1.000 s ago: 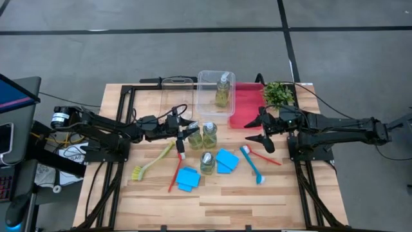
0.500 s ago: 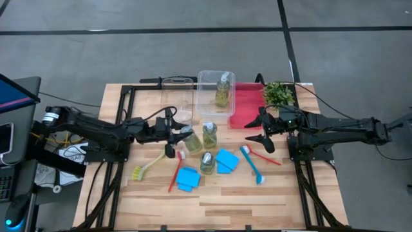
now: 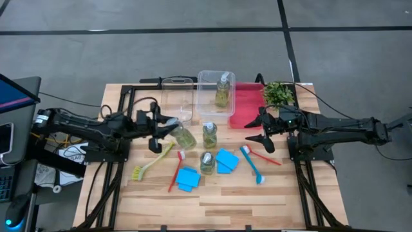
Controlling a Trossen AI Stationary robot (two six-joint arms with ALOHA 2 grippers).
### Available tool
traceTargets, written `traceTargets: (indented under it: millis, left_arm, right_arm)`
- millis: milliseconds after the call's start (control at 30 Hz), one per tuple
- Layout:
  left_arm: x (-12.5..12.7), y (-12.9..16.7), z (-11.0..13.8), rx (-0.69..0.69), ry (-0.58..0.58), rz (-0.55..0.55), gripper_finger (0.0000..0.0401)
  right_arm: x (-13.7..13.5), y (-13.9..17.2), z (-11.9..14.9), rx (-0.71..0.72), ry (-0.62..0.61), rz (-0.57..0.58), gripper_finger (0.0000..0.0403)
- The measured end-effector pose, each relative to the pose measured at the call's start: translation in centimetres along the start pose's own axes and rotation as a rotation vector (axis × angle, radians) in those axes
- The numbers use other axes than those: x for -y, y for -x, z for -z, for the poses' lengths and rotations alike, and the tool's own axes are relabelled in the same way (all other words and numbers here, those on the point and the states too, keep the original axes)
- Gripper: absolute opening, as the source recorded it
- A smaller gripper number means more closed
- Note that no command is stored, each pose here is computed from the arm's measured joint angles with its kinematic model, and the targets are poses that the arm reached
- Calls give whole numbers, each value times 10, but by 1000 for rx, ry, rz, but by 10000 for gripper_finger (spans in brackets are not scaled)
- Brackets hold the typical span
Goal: Pick & Place Kitchen Sink Supplies
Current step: Put the green dish soap into the white bin
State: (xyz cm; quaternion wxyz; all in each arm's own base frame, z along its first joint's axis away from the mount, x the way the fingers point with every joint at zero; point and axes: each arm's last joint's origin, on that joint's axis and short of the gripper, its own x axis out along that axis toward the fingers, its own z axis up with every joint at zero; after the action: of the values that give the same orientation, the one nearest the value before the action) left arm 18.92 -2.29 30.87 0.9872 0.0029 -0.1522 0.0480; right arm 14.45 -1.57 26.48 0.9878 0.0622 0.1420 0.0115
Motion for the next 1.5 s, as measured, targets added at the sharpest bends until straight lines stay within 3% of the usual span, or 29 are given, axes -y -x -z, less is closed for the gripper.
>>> traceTargets:
  millis: [300,600,867,1133,1267,1500]
  left_arm:
    - [-6,17,-20,62,-14,-16,103]
    - [-14,17,-44,100,-138,-246,103]
    - [-28,-12,-71,69,-259,-382,103]
    - [-61,-59,-73,-23,-358,-518,104]
    - [-77,-80,-69,-47,-364,-499,104]
    - [-106,-110,-59,-61,-271,-412,104]
  right_arm:
    - [0,0,0,1,0,0,244]
    - [0,0,0,3,0,0,244]
    - [0,0,0,4,1,1,244]
    - [0,0,0,4,0,1,244]
    - [0,0,0,3,0,1,244]
    - [0,0,0,3,0,1,244]
